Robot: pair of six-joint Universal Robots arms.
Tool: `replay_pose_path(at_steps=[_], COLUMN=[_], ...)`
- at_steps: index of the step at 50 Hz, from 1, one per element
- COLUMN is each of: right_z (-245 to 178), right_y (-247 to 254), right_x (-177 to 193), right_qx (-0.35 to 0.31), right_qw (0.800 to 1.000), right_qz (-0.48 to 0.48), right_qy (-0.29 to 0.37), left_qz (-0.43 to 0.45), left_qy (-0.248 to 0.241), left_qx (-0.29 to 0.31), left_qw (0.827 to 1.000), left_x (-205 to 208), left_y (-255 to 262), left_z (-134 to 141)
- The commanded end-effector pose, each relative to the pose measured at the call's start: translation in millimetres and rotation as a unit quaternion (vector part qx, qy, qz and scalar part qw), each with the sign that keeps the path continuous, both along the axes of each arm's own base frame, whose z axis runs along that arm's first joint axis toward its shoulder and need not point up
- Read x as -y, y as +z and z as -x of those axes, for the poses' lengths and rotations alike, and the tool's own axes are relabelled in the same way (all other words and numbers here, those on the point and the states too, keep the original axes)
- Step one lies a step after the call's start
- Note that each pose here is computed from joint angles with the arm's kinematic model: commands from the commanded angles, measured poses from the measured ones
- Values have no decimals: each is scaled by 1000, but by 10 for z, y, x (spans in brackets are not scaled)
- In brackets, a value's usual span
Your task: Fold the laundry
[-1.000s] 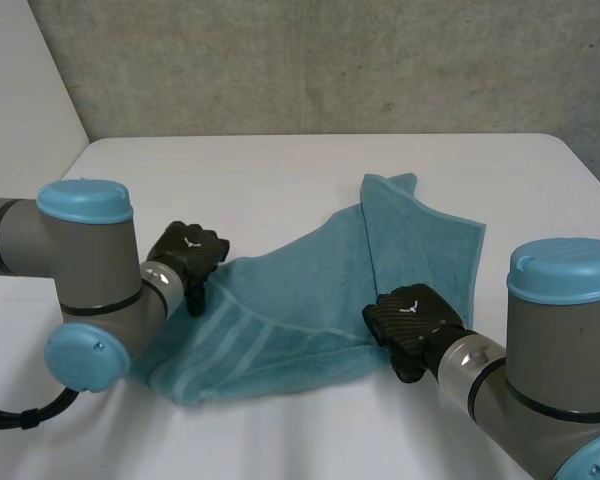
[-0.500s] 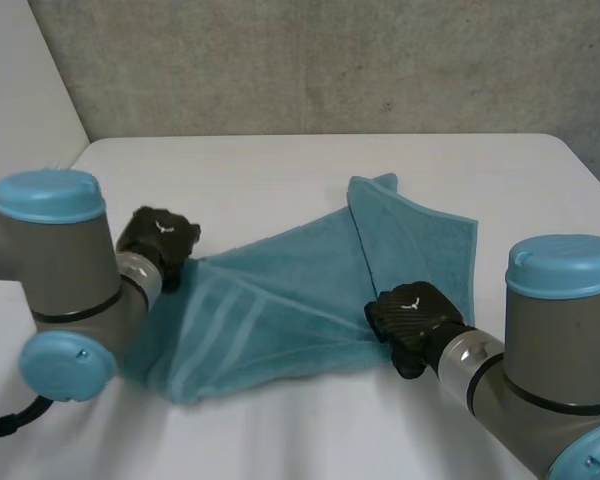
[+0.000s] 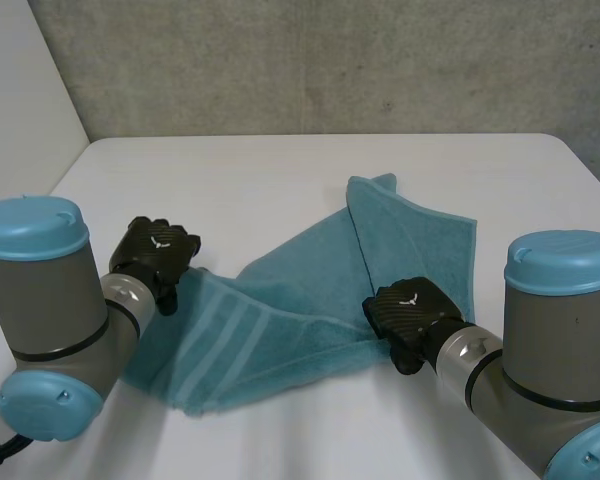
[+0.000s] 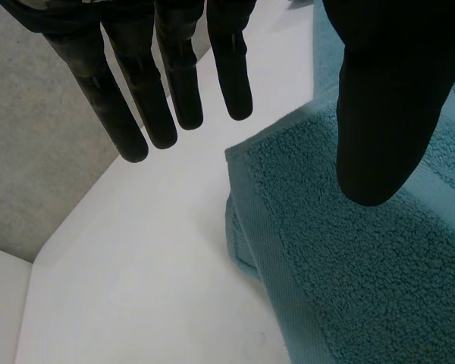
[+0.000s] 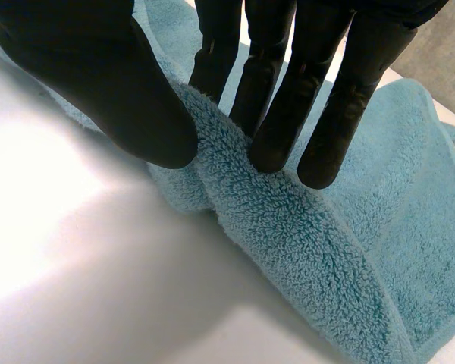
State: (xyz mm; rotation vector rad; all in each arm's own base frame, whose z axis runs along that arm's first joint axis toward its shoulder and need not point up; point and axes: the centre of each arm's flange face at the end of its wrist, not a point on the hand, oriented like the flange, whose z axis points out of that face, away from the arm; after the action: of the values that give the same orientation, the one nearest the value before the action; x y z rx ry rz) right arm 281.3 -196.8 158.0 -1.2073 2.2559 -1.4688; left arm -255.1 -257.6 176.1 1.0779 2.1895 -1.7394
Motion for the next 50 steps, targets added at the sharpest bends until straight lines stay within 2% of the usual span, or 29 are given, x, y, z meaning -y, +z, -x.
replay_pose_path(at_steps=[1, 24, 29, 40, 50], right_z=[1, 9, 5, 22, -1], right_y=[-8, -72, -84, -69, -53], right_x=[-8, -6, 15, 54, 33], right_qx=[0, -9, -10, -8, 1], right_qw=[1000, 1000, 1000, 1000, 1000], right_qz=[-1, -7, -8, -5, -11], right_qy=[1, 1, -1, -7, -1], left_qz=[14, 12, 49, 63, 104], left_qy=[-8, -17, -18, -17, -16], left_qx=[-10, -13, -32, -37, -62], left_qw=[1000, 1000, 998, 997, 992], left_x=[39, 145, 137, 93, -270], left_y=[-10, -202, -18, 128, 534], left_z=[34, 89, 93, 71, -106])
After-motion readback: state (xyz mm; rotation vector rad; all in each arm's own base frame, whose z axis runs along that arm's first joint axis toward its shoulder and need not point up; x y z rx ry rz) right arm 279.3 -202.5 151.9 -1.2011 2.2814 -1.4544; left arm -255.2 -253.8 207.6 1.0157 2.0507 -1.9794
